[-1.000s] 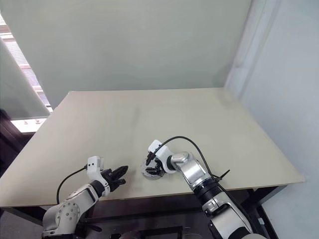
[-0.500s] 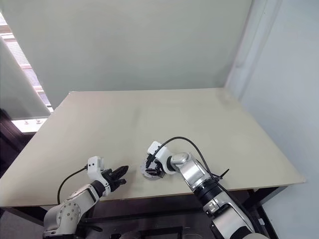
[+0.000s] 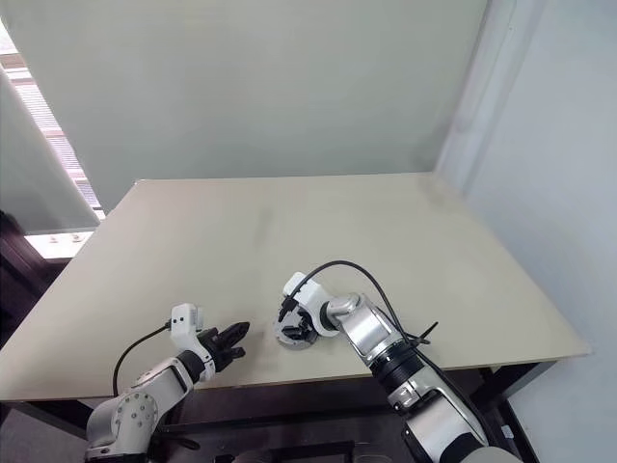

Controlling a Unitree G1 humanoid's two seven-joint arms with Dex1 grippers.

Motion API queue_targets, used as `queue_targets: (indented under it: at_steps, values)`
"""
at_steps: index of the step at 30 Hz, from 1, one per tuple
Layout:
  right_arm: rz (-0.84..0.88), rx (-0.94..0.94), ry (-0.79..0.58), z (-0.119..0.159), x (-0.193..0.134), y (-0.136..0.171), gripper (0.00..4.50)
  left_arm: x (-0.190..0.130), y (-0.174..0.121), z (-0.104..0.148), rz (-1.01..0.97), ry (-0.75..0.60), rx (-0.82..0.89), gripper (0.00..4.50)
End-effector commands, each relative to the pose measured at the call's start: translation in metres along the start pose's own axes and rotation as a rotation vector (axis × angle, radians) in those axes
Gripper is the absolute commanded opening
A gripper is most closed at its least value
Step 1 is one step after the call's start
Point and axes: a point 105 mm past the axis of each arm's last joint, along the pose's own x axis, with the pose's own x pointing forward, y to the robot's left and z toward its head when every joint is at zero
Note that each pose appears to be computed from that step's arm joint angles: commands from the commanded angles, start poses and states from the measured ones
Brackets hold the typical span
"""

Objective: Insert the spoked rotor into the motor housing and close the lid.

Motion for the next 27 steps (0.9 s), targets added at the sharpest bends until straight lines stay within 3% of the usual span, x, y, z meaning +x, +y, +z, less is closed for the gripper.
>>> queue_targets:
  at_steps: [1,13,27]
  values:
    - [-0.024,0.02,0.09,-0.017,0.004,-0.001,3.27,0.001,-0.007,0.007,-0.028,-0.027,0.023,0.0]
    - [-0.018,0.055,0.132,-0.021,0.007,-0.003,3.27,0.003,-0.007,0.01,-0.027,-0.032,0.028,0.0]
    - [-0.013,-0.053,0.174,-0.029,0.01,0.001,3.27,0.01,-0.023,0.013,-0.068,-0.034,0.066,0.0]
